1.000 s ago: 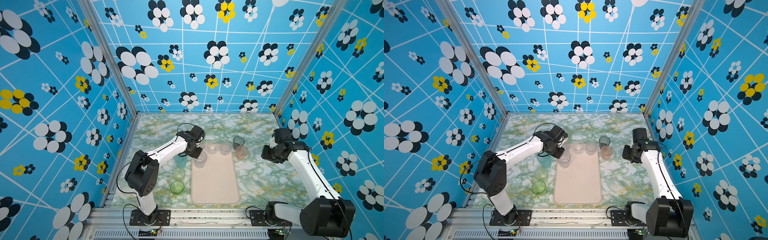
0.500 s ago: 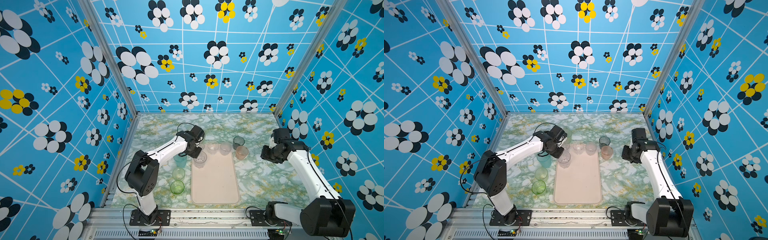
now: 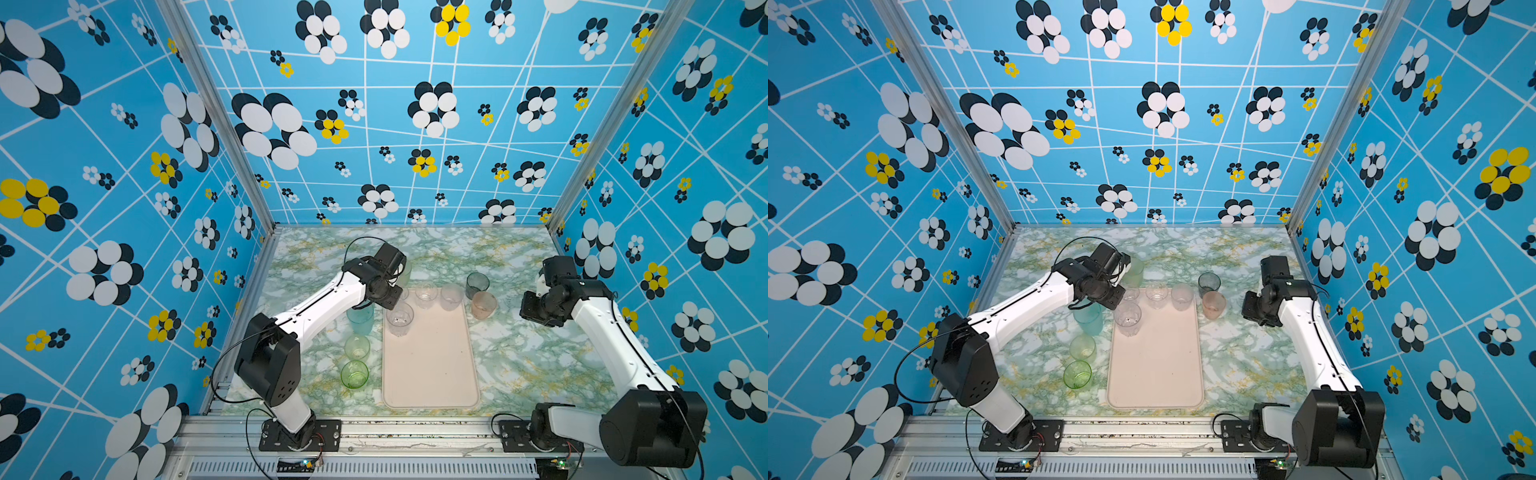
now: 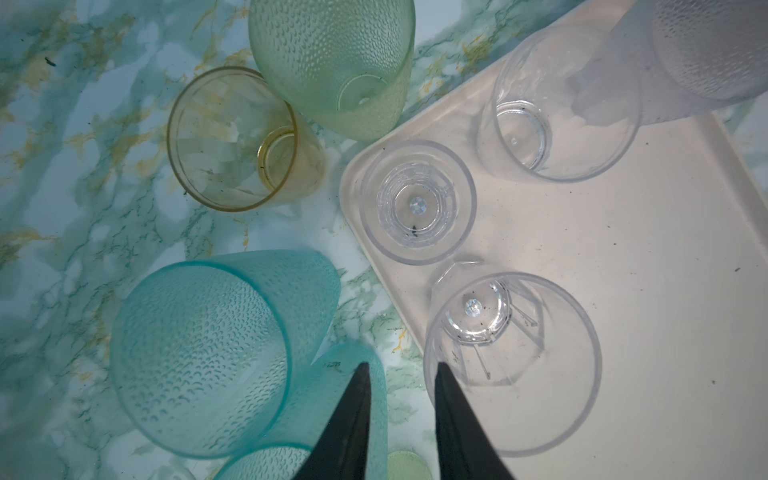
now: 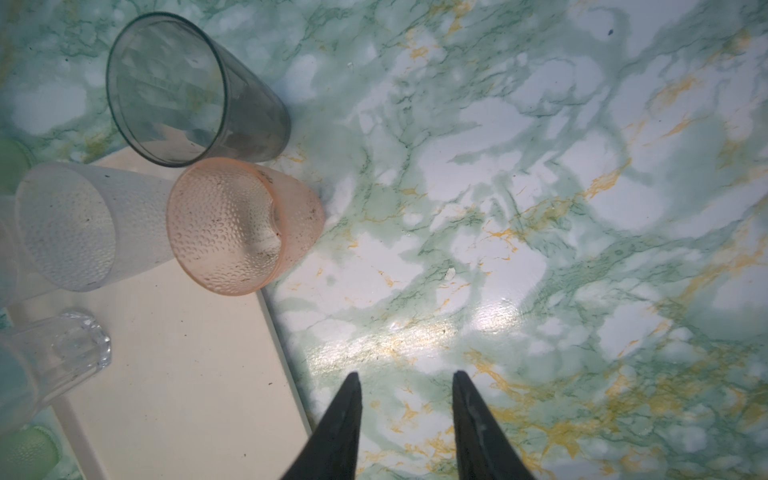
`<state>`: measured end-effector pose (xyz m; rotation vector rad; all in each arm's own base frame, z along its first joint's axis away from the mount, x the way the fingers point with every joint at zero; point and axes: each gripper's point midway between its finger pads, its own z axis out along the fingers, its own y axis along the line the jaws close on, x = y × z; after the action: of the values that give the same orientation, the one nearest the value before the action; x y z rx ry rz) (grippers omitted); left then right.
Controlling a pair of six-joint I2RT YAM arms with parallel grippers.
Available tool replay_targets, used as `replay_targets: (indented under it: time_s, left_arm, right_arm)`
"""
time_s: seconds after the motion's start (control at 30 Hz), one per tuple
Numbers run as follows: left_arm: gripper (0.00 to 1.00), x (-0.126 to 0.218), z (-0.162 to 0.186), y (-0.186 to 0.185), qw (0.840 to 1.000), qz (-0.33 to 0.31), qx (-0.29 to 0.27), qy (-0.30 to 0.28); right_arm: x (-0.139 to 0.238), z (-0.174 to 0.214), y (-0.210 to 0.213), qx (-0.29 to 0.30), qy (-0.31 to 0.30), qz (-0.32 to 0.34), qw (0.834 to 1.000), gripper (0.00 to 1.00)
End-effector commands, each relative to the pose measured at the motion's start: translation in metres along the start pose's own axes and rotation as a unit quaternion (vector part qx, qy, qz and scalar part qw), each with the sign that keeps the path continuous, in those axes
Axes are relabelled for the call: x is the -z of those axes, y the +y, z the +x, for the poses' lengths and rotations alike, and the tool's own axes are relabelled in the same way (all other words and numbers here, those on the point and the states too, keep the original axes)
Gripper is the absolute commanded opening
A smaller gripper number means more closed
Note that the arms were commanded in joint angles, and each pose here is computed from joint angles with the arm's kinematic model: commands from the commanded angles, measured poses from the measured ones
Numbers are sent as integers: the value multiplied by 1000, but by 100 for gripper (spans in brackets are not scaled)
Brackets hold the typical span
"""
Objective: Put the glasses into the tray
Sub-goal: 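Raise the left gripper and draw the left arm back to the far corner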
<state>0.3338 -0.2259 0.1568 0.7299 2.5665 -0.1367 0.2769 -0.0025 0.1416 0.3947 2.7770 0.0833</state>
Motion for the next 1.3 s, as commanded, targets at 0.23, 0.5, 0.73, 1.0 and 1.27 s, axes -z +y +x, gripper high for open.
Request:
replay_targets:
  time_s: [0.23,0.5,0.73,1.0,1.27]
  left_arm:
    - [32,97,-44,-4,983,18,38,-180]
    - [38,130,-27,31,970,-43,69,-231]
    - [41,157,-16,68,953,-53,128,-270]
    - [47,180,4,110,934,-80,185,-296]
    - [48,175,14,123,934,-80,205,-283]
  right_arm:
    - [-10,5,12,23,26,0,999,39]
    - [-10,3,14,22,19,-1,1000,39]
    - [-10,-1,22,13,8,-20,1000,39]
    - [-16,-13,34,14,11,-24,1000,35]
    - [-23,-22,43,6,14,-36,999,35]
